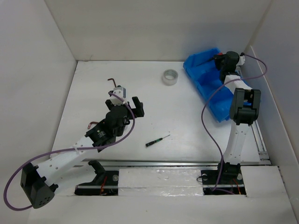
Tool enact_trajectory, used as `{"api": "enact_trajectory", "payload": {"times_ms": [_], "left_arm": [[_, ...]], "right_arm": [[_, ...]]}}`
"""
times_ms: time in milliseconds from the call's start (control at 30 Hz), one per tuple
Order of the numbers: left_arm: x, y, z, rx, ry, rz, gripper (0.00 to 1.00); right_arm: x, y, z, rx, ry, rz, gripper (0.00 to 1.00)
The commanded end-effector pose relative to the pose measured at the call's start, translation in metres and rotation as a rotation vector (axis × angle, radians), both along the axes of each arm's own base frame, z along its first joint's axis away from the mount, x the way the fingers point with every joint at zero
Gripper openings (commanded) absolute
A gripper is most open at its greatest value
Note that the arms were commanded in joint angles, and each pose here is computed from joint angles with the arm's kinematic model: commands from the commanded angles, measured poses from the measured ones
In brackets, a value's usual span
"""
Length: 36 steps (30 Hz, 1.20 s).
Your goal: Sort the tools into containers
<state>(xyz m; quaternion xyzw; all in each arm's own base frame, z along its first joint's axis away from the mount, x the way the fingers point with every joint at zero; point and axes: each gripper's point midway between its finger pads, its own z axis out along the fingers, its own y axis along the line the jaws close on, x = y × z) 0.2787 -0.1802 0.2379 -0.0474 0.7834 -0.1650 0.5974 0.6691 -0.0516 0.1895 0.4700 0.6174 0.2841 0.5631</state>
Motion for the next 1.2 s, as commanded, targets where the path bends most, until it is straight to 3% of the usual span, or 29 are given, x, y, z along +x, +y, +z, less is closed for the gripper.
{"api": "enact_trajectory", "payload": {"times_ms": [0, 333, 567, 700, 800, 833, 867, 900, 1000, 1167], "left_arm": [[0.000, -0.003, 0.027, -0.064, -0.060, -0.010, 0.94], [0.000, -0.004, 0.026, -0.062, -0.056, -0.011, 0.94], [-0.001, -0.003, 0.027, -0.065, -0.058, -0.009, 0.95], [0.001, -0.002, 0.025, -0.058, -0.055, 0.001, 0.96], [0.004, -0.003, 0.021, -0.052, -0.046, 0.011, 0.96], [0.005, -0.004, 0.020, -0.051, -0.043, 0.020, 0.96], [0.006, -0.003, 0.018, -0.051, -0.037, 0.029, 0.96], [0.007, -0.001, 0.017, -0.052, -0.031, 0.046, 0.96], [0.010, 0.002, 0.013, -0.047, -0.019, 0.078, 0.96], [0.016, 0.005, 0.005, -0.074, 0.013, 0.101, 0.96]], "right_arm": [[0.006, 0.000, 0.016, -0.007, -0.024, -0.034, 0.20], [0.009, 0.004, 0.002, -0.016, 0.039, -0.034, 0.44], [0.007, 0.007, 0.005, -0.021, 0.054, -0.019, 0.50], [-0.004, 0.014, 0.039, -0.054, 0.003, 0.029, 0.50], [-0.025, 0.034, 0.099, -0.160, -0.102, 0.104, 0.50], [-0.039, 0.057, 0.122, -0.258, -0.129, 0.193, 0.51], [-0.042, 0.070, 0.114, -0.301, -0.104, 0.243, 0.51], [-0.056, 0.084, 0.140, -0.357, -0.134, 0.287, 0.51], [-0.097, 0.145, 0.136, -0.528, -0.070, 0.523, 0.53], [-0.176, 0.222, 0.054, -0.732, 0.186, 0.708, 0.54]]}}
